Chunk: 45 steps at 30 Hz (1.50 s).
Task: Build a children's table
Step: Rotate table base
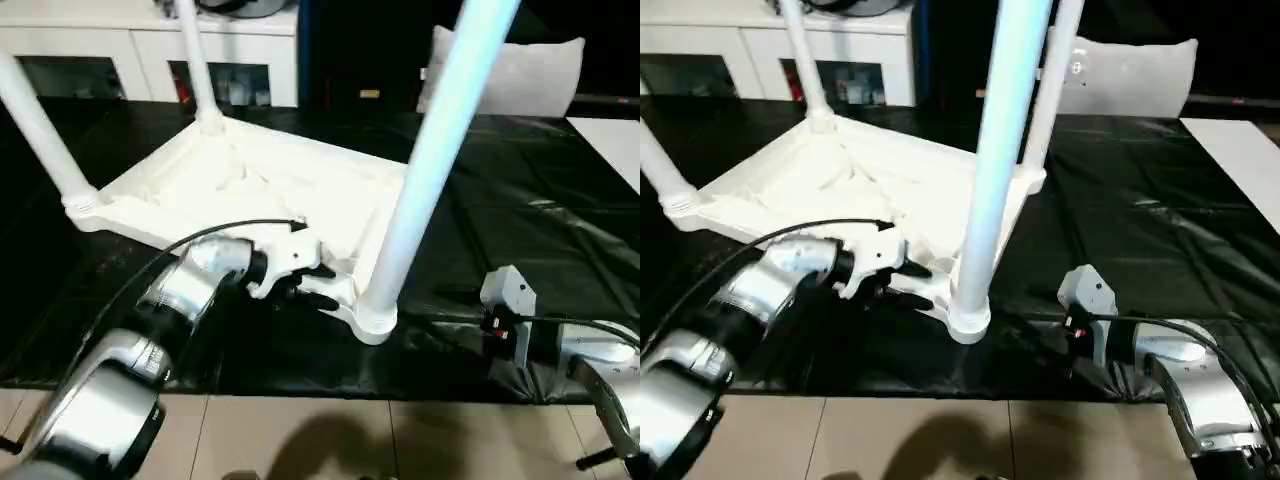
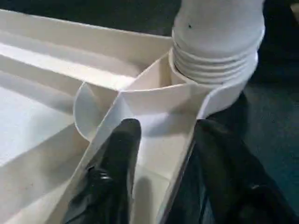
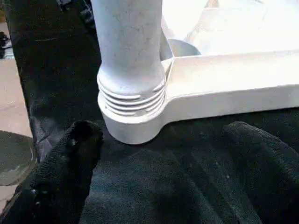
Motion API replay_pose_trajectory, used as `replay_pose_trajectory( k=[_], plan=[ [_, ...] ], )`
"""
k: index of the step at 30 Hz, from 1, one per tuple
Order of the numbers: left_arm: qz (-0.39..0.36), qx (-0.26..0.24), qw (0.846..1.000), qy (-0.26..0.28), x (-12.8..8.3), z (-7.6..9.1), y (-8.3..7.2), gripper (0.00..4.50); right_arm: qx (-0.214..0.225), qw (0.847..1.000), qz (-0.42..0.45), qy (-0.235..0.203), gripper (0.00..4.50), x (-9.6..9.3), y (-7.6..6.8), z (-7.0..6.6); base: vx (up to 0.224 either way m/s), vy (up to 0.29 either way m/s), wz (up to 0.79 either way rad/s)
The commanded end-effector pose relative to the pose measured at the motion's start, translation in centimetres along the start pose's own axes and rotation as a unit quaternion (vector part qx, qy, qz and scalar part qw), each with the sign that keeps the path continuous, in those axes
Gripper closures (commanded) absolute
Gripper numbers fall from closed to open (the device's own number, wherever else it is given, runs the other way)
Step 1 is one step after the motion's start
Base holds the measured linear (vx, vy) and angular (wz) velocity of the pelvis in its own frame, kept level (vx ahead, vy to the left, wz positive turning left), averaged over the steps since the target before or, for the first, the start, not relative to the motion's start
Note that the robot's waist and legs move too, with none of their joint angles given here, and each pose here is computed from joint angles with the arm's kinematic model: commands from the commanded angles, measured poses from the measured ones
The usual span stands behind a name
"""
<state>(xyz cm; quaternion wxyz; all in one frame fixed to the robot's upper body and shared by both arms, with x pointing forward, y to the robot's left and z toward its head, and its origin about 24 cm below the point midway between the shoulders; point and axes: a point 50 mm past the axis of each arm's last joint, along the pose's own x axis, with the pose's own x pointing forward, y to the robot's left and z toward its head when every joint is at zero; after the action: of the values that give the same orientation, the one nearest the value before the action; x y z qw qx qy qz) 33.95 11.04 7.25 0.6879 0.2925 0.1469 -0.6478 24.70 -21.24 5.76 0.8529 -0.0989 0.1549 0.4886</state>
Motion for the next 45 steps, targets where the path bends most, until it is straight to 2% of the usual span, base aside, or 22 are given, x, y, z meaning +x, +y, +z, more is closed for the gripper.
replay_pose_trajectory(
  k=[1,4,6,9,14,17,20,24,26,27,28,29,32,36,42,44,45],
  plan=[
    [-0.010,-0.002,0.999,0.032,-0.3,-0.7,0.1,2.65,0.000,1.000,0.006,-0.004,0.00,-0.2,0.3,0.3,0.000,0.000,0.00],
    [-0.022,-0.001,0.999,0.042,-0.2,-0.6,0.5,2.78,0.007,1.000,0.012,-0.003,0.00,-0.3,0.5,0.2,0.000,0.000,0.00],
    [-0.032,-0.002,0.998,0.047,-0.2,-0.7,0.5,3.08,0.012,1.000,0.015,-0.002,0.00,-0.2,0.6,-0.1,0.000,0.000,0.00],
    [-0.067,-0.002,0.995,0.069,-0.2,-0.9,0.3,3.22,0.028,0.999,0.016,0.007,0.00,0.1,0.2,-2.2,0.000,0.000,0.00],
    [-0.099,-0.007,0.991,0.093,-0.4,-1.1,0.4,3.63,0.044,0.999,0.009,0.022,0.00,0.7,-0.4,-4.2,0.000,0.000,0.00],
    [-0.101,-0.015,0.990,0.097,-0.4,-1.2,0.4,3.89,0.047,0.999,0.007,0.024,0.00,0.9,-0.5,-4.5,0.000,0.000,0.00],
    [-0.085,-0.051,0.990,0.102,-0.1,-1.5,0.5,4.16,0.046,0.999,0.008,0.023,0.00,1.2,-0.7,-4.8,0.000,0.000,0.00],
    [-0.040,-0.080,0.989,0.120,0.0,-2.1,0.8,4.25,0.031,1.000,0.001,0.000,0.00,0.9,-1.0,-4.0,0.000,0.000,0.00],
    [-0.012,-0.107,0.988,0.109,0.1,-2.2,1.0,4.31,0.024,0.999,-0.025,-0.016,0.00,0.9,-1.6,-3.6,0.000,0.000,0.00],
    [0.002,-0.125,0.987,0.098,0.3,-2.2,1.1,4.32,0.028,0.997,-0.063,-0.028,0.00,0.8,-2.4,-3.4,0.000,0.000,0.00],
    [0.002,-0.125,0.987,0.098,0.3,-2.2,1.1,4.33,0.028,0.997,-0.063,-0.028,0.00,0.8,-2.4,-3.4,0.000,0.000,0.00],
    [0.010,-0.147,0.985,0.087,0.4,-2.4,0.9,4.34,0.037,0.991,-0.115,-0.059,0.00,0.3,-3.7,-2.0,0.000,0.000,0.00],
    [0.009,-0.167,0.983,0.081,0.6,-3.0,0.2,4.38,0.038,0.977,-0.187,-0.097,0.00,-0.6,-5.2,0.1,0.000,0.000,0.00],
    [0.021,-0.182,0.979,0.088,0.5,-3.7,-0.2,4.48,0.039,0.959,-0.255,-0.115,0.00,-1.4,-6.8,1.7,0.000,0.000,0.00],
    [0.049,-0.200,0.975,0.084,0.3,-4.2,-0.4,4.49,0.017,0.963,-0.247,-0.105,0.00,-1.3,-6.5,2.8,0.000,0.000,0.00],
    [0.038,-0.175,0.982,0.053,0.6,-3.6,-0.7,4.49,0.014,0.966,-0.236,-0.105,0.00,-0.9,-6.2,3.2,0.000,0.000,0.00],
    [0.022,-0.131,0.991,0.034,0.8,-3.1,-1.2,4.49,0.016,0.969,-0.224,-0.103,0.00,-0.4,-5.9,3.4,0.000,0.000,0.00]
  ],
)
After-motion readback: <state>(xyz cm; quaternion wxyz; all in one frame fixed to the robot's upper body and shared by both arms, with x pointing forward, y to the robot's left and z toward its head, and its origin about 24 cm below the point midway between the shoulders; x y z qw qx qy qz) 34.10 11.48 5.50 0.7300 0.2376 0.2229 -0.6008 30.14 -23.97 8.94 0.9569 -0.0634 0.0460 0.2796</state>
